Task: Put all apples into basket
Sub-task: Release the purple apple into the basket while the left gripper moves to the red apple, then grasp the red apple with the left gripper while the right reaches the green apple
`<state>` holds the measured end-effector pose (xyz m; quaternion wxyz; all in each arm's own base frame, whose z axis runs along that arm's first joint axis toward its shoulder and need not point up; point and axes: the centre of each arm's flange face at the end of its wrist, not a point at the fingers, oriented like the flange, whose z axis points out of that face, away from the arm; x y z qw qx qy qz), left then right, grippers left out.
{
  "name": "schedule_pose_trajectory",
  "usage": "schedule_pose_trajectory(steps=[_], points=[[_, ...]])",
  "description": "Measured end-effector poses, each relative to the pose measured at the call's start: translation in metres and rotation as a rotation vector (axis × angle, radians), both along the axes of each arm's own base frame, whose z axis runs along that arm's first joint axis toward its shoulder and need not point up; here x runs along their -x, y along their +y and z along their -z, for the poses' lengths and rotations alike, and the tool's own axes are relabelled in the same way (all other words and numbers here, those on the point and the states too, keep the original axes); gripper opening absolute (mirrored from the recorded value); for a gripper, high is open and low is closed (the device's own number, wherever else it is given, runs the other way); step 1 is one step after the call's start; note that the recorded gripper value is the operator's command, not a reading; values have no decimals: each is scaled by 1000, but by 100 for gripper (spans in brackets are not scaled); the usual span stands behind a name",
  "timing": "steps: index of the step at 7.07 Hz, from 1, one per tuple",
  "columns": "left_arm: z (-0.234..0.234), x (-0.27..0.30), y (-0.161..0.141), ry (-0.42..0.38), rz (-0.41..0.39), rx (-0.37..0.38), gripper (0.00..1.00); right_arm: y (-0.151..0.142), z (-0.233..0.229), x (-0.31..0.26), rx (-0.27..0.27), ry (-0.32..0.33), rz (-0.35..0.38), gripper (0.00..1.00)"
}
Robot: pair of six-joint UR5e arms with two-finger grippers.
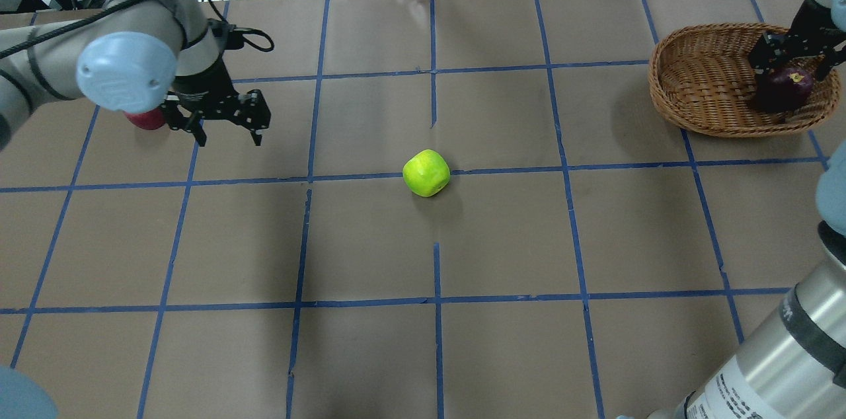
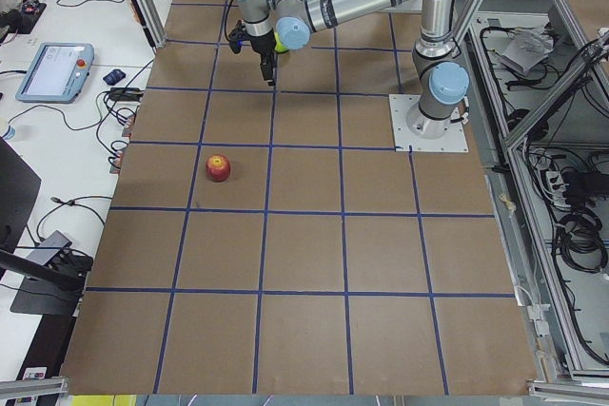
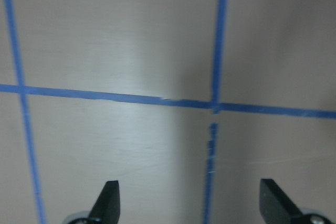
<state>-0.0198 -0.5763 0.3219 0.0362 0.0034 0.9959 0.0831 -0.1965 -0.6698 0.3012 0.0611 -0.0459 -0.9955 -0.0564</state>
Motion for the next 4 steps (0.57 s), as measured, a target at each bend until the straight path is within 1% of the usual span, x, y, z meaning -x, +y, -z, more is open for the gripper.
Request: schedule_pose_trajectory(steps=[1, 2, 3, 4], points=[[1, -59, -4, 15, 33, 0, 93, 5, -27, -48, -2, -77, -14, 100], [4, -108, -8, 22, 83, 25, 90, 7, -45, -108, -9, -128, -27, 100], [12, -143, -16, 12, 147, 73, 90, 9, -56, -181, -13, -154, -34, 100], [23, -161, -24, -4, 216, 125, 92, 14, -60, -254, -15, -156, -2, 100]])
